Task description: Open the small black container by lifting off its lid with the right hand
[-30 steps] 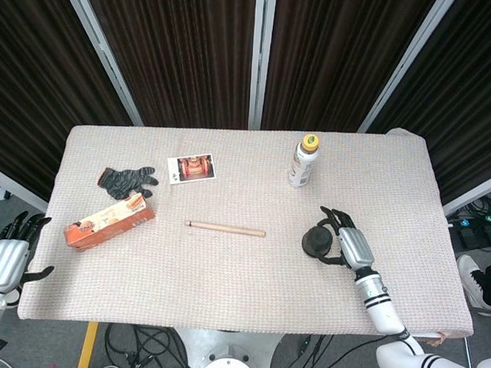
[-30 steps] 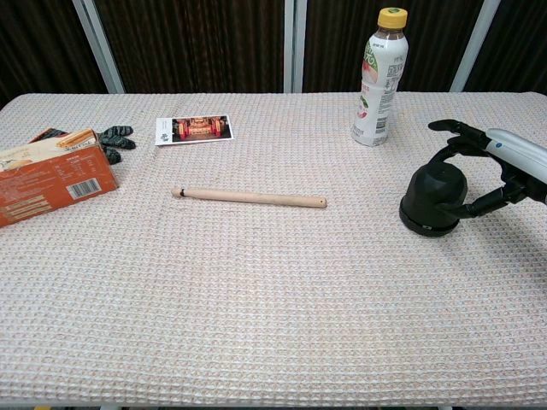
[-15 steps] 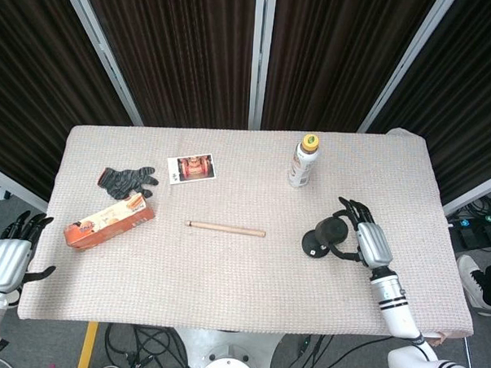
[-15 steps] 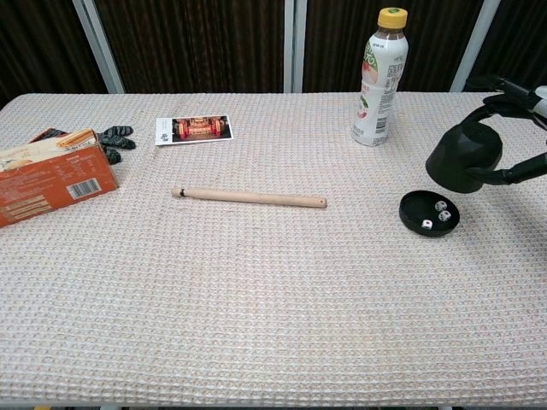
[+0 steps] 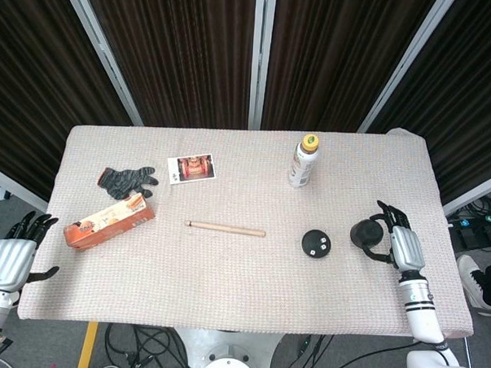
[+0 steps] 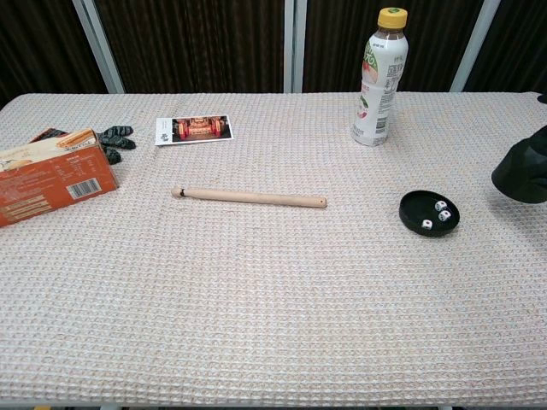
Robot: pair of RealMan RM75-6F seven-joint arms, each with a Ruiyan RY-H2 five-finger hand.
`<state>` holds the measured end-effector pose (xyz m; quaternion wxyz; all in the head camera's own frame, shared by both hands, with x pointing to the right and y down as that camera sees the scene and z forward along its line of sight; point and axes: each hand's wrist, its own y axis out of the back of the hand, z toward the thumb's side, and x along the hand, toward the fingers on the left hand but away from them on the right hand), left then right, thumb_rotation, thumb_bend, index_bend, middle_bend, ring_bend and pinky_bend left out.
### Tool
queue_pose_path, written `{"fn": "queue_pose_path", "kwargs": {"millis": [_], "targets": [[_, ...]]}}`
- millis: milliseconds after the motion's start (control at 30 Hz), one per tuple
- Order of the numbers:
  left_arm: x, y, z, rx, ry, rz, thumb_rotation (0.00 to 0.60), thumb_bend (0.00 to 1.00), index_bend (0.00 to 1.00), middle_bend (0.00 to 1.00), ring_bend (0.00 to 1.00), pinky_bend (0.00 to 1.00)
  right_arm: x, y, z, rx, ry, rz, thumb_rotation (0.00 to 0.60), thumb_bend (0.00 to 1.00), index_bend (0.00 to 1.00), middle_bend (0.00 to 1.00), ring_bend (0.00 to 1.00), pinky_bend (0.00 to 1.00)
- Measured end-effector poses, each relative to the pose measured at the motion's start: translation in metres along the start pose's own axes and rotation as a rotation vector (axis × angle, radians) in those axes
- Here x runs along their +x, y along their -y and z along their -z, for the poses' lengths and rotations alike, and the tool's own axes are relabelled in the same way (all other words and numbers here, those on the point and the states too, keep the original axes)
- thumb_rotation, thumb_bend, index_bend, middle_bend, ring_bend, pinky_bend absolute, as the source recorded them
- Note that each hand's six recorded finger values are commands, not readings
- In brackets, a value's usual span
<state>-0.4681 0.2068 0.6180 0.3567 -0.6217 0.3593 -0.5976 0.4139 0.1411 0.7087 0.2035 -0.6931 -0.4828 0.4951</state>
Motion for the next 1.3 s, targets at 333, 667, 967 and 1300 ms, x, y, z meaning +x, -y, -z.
{"fn": "queue_pose_path", "kwargs": {"millis": [333,667,967,1300], "targets": [[0.001,-0.009,0.002,-0.009,-0.008,-0.036,0.6,0.12,0.14,0.09,0.0,0.18,0.003,-0.018,0.002,0.015,-0.012,0.023,0.6,0.0,0.0,0.0,0.0,0.0],[0.004,-0.015,-0.001,-0.006,-0.004,-0.071,0.6,0.12,0.14,0.09,0.0,0.18,0.032,-0.061,-0.014,0.203,-0.105,0.119,0.6,0.0,0.0,0.0,0.0,0.0],[0.007,-0.021,-0.005,-0.002,0.009,-0.117,0.6,0.12,0.14,0.09,0.0,0.18,0.089,-0.065,0.003,0.497,-0.013,0.113,0.6,0.0,0.0,0.0,0.0,0.0],[0.006,-0.024,-0.006,0.009,0.015,-0.142,0.6,0.12,0.14,0.09,0.0,0.18,0.095,-0.055,0.01,0.44,-0.009,0.091,0.6,0.0,0.0,0.0,0.0,0.0]]}}
